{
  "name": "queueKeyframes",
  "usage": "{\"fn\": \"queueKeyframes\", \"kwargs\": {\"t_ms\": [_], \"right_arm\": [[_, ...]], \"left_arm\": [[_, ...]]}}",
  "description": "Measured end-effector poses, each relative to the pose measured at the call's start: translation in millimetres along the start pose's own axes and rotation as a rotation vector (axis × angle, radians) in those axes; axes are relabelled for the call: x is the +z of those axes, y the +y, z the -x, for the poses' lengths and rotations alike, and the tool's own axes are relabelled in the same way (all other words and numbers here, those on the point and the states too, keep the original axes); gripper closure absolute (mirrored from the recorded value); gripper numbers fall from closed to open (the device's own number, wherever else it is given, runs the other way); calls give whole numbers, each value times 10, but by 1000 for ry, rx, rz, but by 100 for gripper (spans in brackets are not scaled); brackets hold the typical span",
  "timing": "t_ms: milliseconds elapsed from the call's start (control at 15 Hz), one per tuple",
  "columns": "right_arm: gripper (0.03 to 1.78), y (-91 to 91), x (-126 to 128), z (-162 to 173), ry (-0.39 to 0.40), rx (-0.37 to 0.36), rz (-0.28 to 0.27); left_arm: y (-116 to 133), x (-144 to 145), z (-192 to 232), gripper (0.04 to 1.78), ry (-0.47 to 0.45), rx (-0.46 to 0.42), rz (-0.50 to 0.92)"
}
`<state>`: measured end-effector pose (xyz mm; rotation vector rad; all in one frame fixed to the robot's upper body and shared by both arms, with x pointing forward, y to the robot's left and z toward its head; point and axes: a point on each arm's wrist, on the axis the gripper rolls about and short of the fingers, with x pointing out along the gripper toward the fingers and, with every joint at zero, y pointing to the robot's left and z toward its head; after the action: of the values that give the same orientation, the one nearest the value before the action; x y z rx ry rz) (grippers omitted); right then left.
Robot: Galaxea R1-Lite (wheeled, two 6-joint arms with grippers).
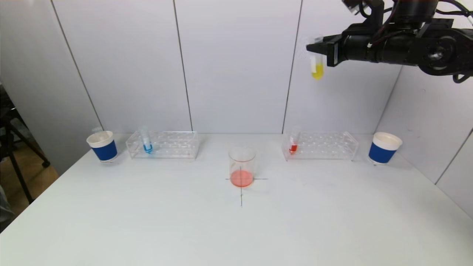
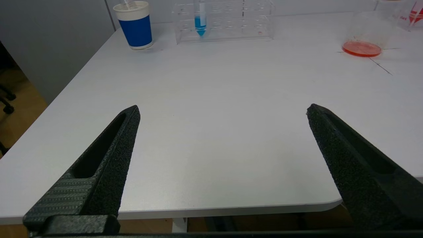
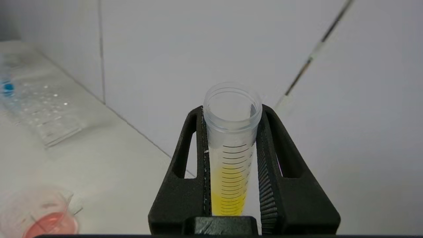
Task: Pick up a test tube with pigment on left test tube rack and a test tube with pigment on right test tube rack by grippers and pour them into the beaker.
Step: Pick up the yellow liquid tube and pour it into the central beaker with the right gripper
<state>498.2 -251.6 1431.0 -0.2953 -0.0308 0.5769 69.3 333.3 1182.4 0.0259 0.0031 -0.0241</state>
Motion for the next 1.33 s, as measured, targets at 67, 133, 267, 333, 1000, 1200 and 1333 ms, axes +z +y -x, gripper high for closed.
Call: {"fn": "queueKeyframes", "kwargs": {"t_ms": [67, 133, 267, 333, 1000, 1200, 1333], "right_arm": [[135, 16, -45, -38, -13, 71, 37], [135, 23, -114, -84, -18, 127, 75], [135, 14, -256, -172, -20, 190, 134], [135, 11, -329, -215, -24, 226, 156], [135, 443, -835, -707, -53, 457, 364], [135, 697, -913, -854, -69, 514, 403], [135, 787, -965, -958, -113, 513, 442]], "left_arm": [[0, 0, 0, 6, 0, 0, 0], [0, 0, 0, 6, 0, 1, 0], [0, 0, 0, 6, 0, 0, 0], [0, 0, 0, 6, 0, 0, 0], [0, 0, 0, 6, 0, 0, 0], [0, 0, 0, 6, 0, 0, 0], [0, 0, 0, 6, 0, -1, 0]]}}
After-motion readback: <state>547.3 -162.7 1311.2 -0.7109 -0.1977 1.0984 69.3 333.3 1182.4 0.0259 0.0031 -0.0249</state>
